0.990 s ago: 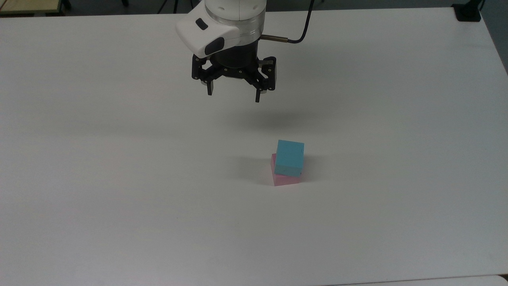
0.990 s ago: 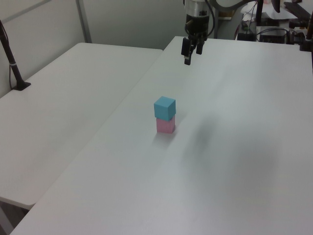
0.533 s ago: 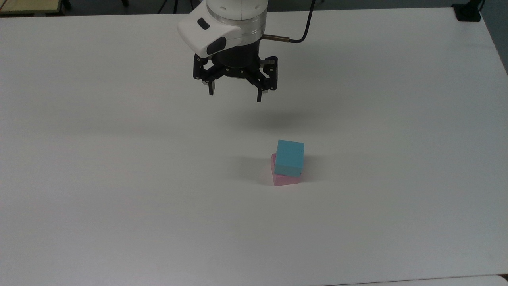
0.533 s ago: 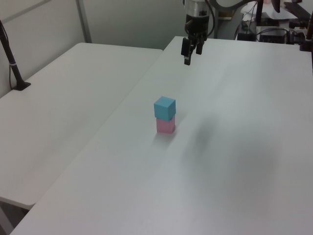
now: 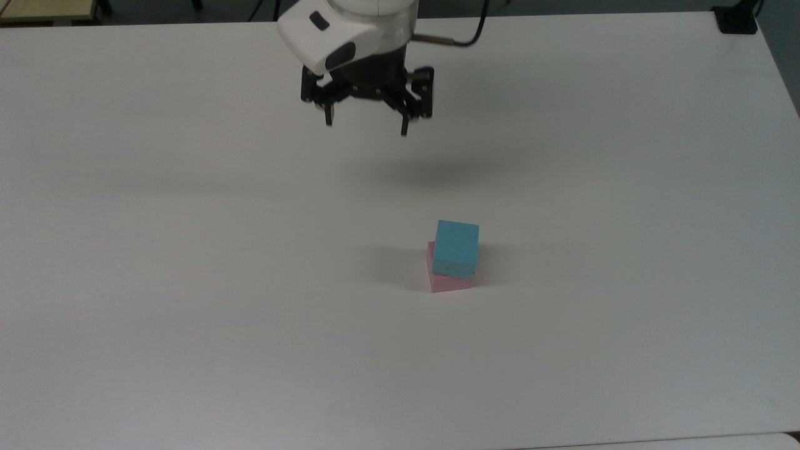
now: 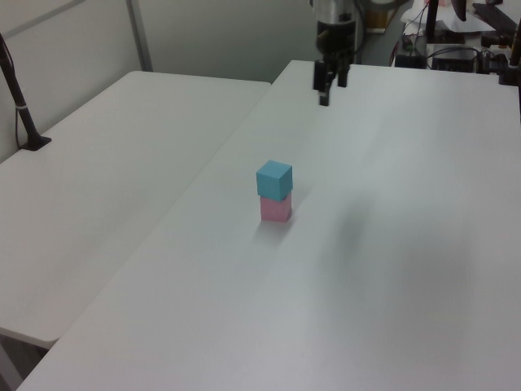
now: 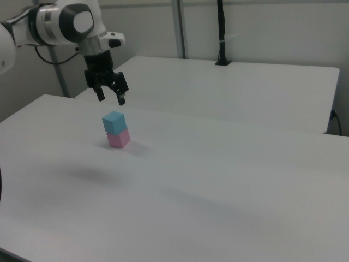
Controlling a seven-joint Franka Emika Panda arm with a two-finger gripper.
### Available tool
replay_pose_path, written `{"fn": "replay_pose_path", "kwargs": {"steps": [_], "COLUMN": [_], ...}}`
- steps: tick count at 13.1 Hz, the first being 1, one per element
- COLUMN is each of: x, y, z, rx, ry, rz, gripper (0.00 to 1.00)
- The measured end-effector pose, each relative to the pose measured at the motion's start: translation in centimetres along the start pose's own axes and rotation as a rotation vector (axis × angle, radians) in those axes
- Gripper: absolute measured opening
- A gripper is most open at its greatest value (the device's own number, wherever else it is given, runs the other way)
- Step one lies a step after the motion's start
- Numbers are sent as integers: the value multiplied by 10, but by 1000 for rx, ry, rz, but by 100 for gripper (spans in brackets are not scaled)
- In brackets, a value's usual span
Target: Put blue cube on pink cube
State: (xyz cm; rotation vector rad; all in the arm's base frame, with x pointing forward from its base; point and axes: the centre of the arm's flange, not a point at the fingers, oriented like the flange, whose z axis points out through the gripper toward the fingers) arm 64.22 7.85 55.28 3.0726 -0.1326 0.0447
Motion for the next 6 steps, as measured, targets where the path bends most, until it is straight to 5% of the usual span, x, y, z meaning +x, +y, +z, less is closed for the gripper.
{"fn": "replay_pose_path", "kwargs": {"steps": [6], "x": [-58], "y": [57], "z": [-48], "rx": [-21], "ry": [-41], "rz": [-35], "gripper": [100]}}
